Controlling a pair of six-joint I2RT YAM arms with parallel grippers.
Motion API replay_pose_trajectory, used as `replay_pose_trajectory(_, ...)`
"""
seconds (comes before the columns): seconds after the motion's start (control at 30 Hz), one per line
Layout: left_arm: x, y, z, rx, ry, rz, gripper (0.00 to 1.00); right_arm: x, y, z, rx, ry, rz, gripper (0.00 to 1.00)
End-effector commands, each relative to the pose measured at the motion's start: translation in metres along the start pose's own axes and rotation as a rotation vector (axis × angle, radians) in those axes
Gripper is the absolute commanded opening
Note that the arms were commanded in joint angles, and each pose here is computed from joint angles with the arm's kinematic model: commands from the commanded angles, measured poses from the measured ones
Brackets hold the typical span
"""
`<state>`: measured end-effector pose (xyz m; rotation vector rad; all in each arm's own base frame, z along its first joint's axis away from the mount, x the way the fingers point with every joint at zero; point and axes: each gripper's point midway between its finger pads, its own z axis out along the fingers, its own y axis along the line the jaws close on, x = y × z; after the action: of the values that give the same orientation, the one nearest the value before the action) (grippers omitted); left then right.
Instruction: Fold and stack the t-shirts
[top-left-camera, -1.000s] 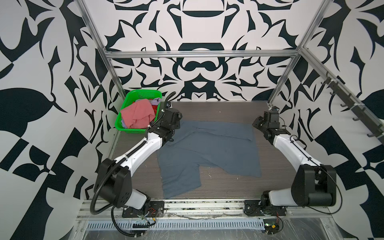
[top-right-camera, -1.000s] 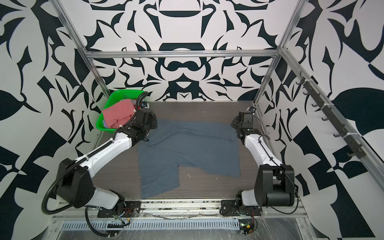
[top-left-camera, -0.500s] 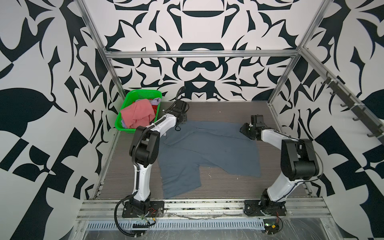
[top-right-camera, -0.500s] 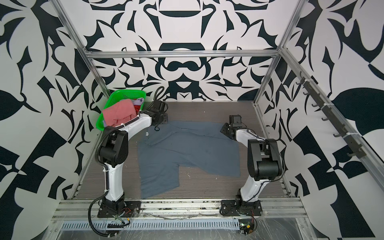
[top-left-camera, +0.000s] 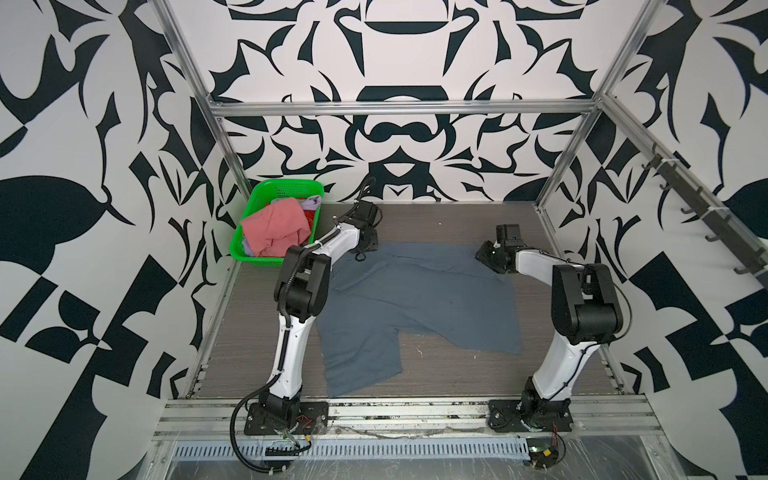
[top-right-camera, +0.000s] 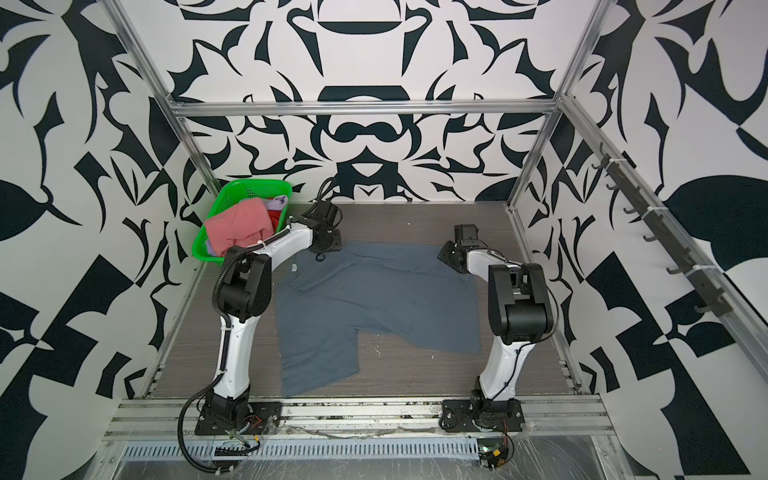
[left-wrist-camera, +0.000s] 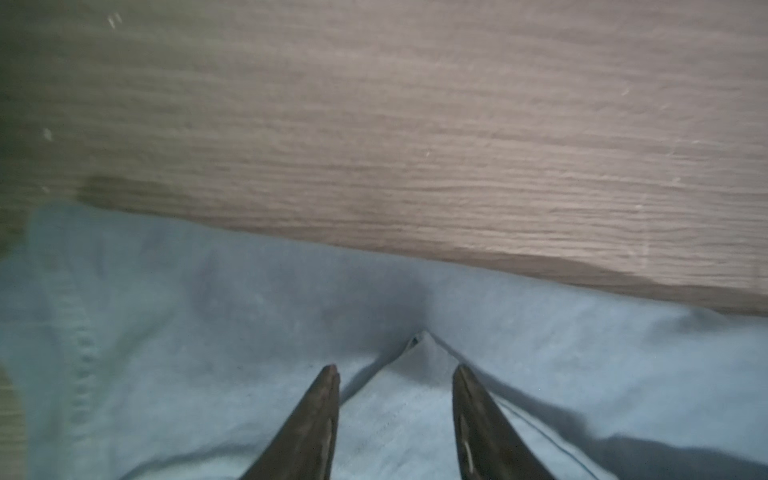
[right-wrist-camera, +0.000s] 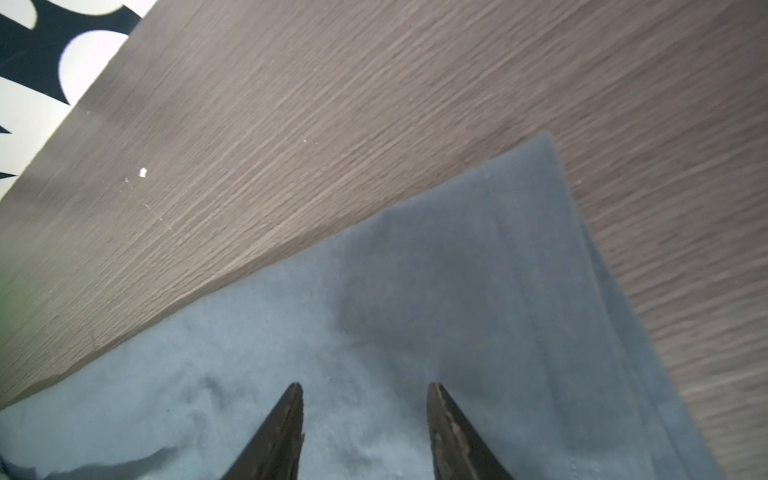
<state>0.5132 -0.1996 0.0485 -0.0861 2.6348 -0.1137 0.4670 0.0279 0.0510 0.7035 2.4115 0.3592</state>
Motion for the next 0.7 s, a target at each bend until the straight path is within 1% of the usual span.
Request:
replay_pose_trajectory(0.0, 0.006, 0.0, 0.009, -0.014, 0.043, -0.021, 0.47, -0.01, 0.006, -0.006, 0.004, -0.027, -0.012, 0.51)
replay_pose_trajectory(0.13, 0.006, -0.001, 0.013, -0.019, 0.048, -0.022, 0.46, -0.008, 0.001, -0.006, 0.023, -0.026, -0.011, 0.51)
replay_pose_trajectory(0.27, 0.001, -0.003, 0.012, -0.023, 0.027, -0.03, 0.45, -0.005, 0.0, -0.005, 0.023, -0.019, -0.011, 0.51)
replay_pose_trajectory(0.37, -0.001, -0.003, 0.014, -0.035, 0.022, -0.048, 0.39, -0.005, -0.001, -0.003, 0.029, -0.019, -0.012, 0.51)
replay_pose_trajectory(0.67, 0.009, -0.005, 0.026, -0.082, 0.038, -0.043, 0.33, -0.005, -0.002, 0.0, 0.041, -0.01, -0.019, 0.51)
